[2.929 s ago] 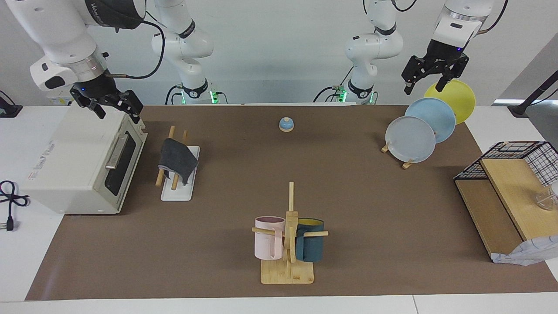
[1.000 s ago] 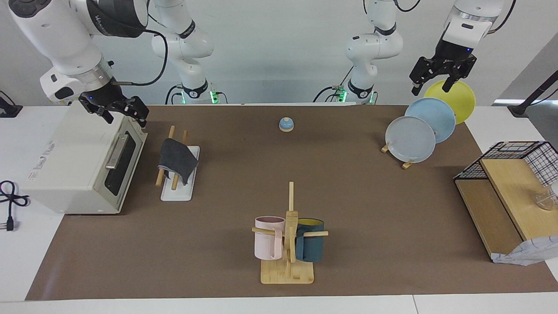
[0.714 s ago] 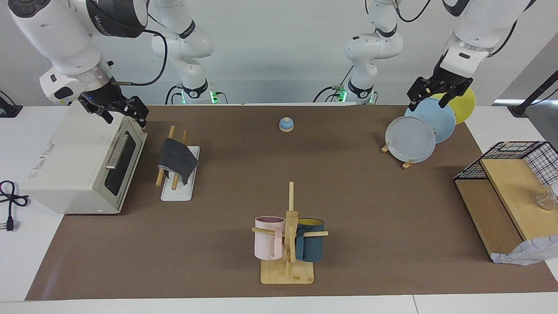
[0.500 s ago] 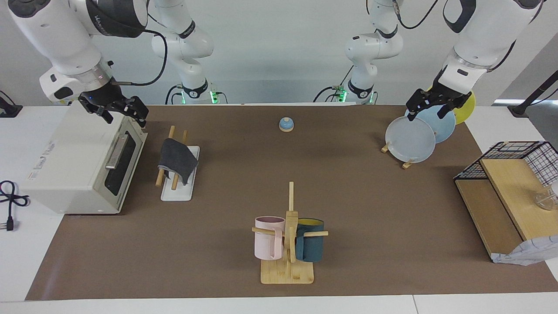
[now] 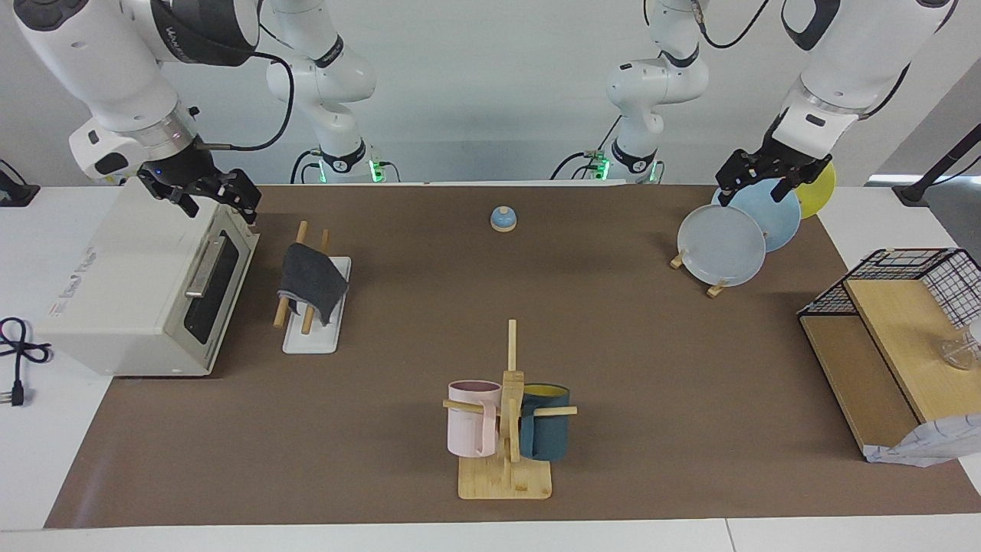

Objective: Fold towel and hang on rack

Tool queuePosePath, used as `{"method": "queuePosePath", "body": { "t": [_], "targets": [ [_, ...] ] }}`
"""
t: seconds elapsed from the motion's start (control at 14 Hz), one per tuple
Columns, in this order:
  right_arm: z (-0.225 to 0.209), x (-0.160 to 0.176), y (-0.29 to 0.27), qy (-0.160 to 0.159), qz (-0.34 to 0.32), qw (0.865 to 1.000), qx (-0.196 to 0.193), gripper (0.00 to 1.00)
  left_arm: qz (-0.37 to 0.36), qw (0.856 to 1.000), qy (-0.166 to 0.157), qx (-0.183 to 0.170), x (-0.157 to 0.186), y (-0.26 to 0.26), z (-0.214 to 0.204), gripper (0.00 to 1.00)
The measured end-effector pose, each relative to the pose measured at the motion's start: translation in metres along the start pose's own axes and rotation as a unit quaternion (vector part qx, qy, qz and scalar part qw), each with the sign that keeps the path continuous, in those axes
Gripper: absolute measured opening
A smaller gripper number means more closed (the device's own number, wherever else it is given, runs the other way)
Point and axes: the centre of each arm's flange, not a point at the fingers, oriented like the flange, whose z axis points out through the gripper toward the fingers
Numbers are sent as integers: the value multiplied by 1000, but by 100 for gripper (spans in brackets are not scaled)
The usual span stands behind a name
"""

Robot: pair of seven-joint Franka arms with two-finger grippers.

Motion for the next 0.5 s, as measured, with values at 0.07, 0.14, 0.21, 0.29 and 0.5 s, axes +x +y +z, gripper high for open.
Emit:
{"method": "queuePosePath", "body": {
  "t": [0.07, 0.14, 0.21, 0.29, 0.5],
  "targets": [
    [0, 0, 0, 0, 0, 1000, 0, 100, 1, 1000, 1, 1, -1, 0, -1, 100],
    [0, 0, 0, 0, 0, 1000, 0, 100, 1, 1000, 1, 1, -1, 1, -1, 100],
    [0, 0, 0, 0, 0, 1000, 0, 100, 1, 1000, 1, 1, -1, 1, -1, 100],
    [0, 0, 0, 0, 0, 1000, 0, 100, 1, 1000, 1, 1, -1, 1, -1, 100],
    [0, 0, 0, 0, 0, 1000, 0, 100, 1, 1000, 1, 1, -1, 0, -2, 100]
  ]
}}
